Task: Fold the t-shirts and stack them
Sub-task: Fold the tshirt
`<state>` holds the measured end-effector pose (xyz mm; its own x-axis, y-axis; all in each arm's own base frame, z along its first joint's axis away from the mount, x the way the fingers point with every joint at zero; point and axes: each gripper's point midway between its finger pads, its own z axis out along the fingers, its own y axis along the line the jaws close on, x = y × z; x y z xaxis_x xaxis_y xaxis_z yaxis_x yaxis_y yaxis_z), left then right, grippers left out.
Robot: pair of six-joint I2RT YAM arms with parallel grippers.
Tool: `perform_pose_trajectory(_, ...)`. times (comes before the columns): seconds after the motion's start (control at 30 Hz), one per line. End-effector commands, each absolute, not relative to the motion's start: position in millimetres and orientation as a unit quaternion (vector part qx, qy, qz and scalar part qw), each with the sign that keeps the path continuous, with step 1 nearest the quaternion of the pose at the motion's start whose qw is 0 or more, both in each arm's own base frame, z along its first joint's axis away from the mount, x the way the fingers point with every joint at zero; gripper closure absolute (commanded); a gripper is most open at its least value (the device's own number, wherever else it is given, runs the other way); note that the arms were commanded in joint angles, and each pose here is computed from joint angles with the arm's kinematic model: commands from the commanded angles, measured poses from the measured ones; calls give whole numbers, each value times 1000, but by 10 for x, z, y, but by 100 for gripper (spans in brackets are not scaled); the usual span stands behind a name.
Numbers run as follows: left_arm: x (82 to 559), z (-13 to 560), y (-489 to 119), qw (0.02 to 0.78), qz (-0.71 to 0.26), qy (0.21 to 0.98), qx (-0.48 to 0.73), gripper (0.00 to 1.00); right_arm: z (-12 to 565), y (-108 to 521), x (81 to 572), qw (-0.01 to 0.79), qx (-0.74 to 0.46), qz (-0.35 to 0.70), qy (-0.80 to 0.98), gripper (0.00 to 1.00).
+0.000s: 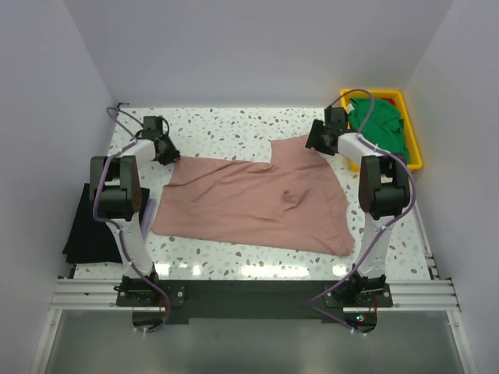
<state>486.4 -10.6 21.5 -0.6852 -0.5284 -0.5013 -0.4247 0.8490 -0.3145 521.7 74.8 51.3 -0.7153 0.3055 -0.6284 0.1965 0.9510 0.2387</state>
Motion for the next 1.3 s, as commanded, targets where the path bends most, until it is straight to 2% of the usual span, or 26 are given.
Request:
perform_pose_trajectory(0.0,4809,317,-91,300,-64,921,-242,69,663,709,5246,368,141,79,916,38)
perform_pose_trajectory(0.67,4737,321,-107,297,-56,924,-235,75,596,723,5240,363,144,84,917,38)
perform_pose_trajectory(0.9,4763,354,-235,302,-66,925,-222,89,578,730,5244,360,144,88,917,38)
perform_pose_trajectory(1.03,4810,429,-237,310,-69,922,-222,92,570,744,5242,359,145,90,918,39)
perform_pose_trajectory(1.17,4863,547,-227,320,-68,918,-223,99,587,732,5257,361,145,88,917,39)
perform_pose_trajectory(1.27,4930,668,-204,332,-67,914,-224,100,587,727,5266,361,145,89,917,39)
